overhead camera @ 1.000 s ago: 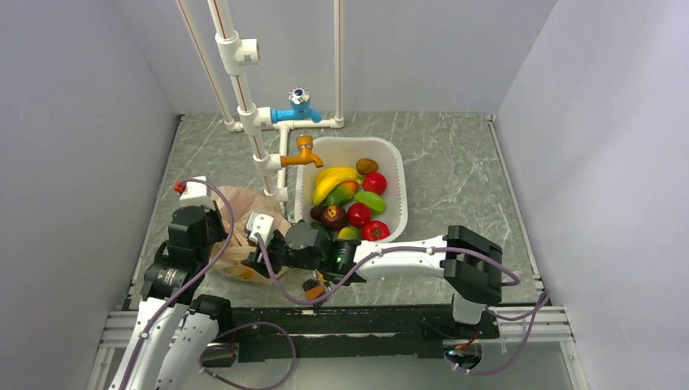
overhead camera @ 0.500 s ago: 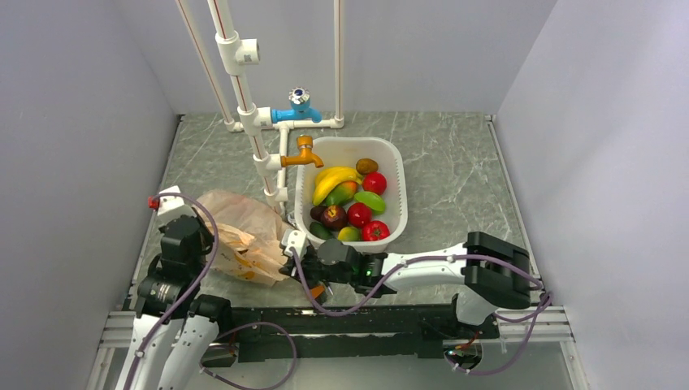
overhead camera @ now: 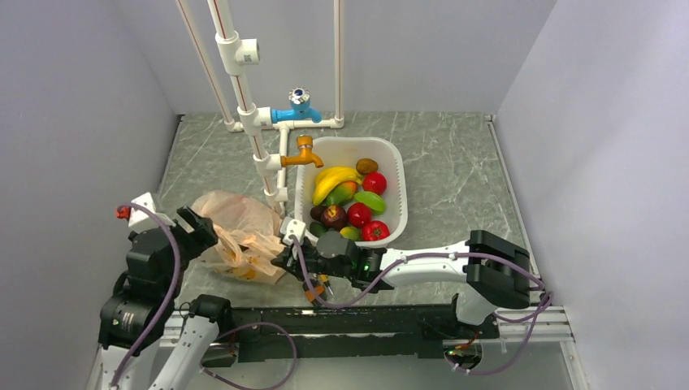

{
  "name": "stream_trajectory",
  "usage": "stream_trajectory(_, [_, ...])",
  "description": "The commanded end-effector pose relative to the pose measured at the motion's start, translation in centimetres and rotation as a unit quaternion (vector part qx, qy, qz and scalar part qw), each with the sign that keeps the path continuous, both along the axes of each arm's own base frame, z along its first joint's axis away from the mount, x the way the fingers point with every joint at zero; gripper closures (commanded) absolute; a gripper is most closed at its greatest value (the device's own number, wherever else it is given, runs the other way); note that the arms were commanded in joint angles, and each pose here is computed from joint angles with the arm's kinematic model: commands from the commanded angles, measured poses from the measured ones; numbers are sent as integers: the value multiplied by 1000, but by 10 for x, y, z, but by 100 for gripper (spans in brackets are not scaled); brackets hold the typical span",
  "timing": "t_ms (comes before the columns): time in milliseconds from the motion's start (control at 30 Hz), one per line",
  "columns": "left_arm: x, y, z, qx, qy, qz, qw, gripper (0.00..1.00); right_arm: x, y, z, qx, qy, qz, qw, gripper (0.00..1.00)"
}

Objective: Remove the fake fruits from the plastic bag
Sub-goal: Untie the plastic bag at the center of the board, then adjust the plastic bag at the center of the board.

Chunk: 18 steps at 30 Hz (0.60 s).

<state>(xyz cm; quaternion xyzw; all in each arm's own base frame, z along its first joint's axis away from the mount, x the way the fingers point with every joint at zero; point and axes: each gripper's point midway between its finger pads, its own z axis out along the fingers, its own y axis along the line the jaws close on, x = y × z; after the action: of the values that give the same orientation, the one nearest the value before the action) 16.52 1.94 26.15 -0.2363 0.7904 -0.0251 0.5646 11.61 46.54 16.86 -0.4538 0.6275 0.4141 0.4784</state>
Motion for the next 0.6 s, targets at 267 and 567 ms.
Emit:
stream_trajectory(267, [-44,-76,-38,-120,146,-180,965,18,12,9,48,71,71,-19,995,100])
stream_trajectory(567, [-11,-103,-39,-195,72,-201,957,49,12,3,46,69,74,-17,995,100])
